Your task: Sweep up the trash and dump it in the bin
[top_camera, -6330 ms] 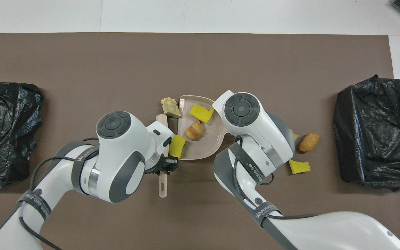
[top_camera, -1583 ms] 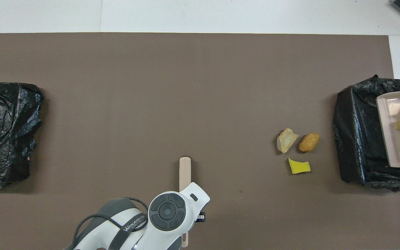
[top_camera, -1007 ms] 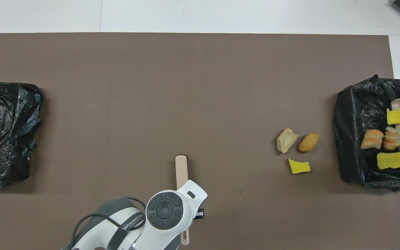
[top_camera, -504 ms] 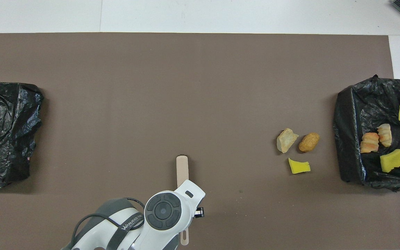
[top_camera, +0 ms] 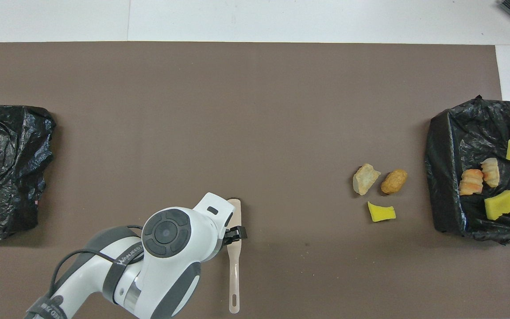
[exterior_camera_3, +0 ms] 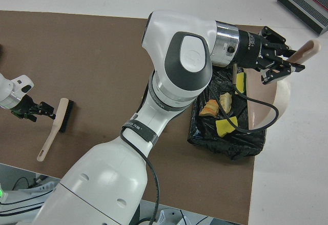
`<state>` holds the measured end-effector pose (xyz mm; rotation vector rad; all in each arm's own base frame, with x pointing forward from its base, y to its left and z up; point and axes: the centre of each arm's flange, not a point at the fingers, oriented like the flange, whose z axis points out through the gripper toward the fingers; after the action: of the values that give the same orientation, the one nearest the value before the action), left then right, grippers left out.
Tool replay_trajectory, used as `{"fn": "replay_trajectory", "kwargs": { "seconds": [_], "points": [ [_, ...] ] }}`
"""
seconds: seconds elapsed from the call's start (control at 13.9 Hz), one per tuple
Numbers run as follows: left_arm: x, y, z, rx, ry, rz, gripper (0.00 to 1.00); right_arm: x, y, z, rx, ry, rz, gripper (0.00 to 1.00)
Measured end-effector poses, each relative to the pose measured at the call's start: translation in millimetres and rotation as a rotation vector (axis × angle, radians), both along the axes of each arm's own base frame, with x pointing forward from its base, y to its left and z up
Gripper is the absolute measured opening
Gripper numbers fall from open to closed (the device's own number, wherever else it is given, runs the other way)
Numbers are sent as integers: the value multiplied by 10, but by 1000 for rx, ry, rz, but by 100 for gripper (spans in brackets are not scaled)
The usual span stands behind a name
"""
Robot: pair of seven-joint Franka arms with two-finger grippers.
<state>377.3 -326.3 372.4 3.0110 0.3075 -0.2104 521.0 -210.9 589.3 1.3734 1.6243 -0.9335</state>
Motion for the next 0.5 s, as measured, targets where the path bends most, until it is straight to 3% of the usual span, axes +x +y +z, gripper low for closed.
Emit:
{"fn": "replay_trajectory", "kwargs": {
  "seconds": [0.22, 0.5],
  "points": [
    [456, 371, 285, 5, -49, 70, 100, -32, 12, 26, 36, -20, -13, 32],
    [892, 1048, 576, -7, -62, 61, 100, -71, 99, -58, 280, -94, -93, 32]
  ]
}}
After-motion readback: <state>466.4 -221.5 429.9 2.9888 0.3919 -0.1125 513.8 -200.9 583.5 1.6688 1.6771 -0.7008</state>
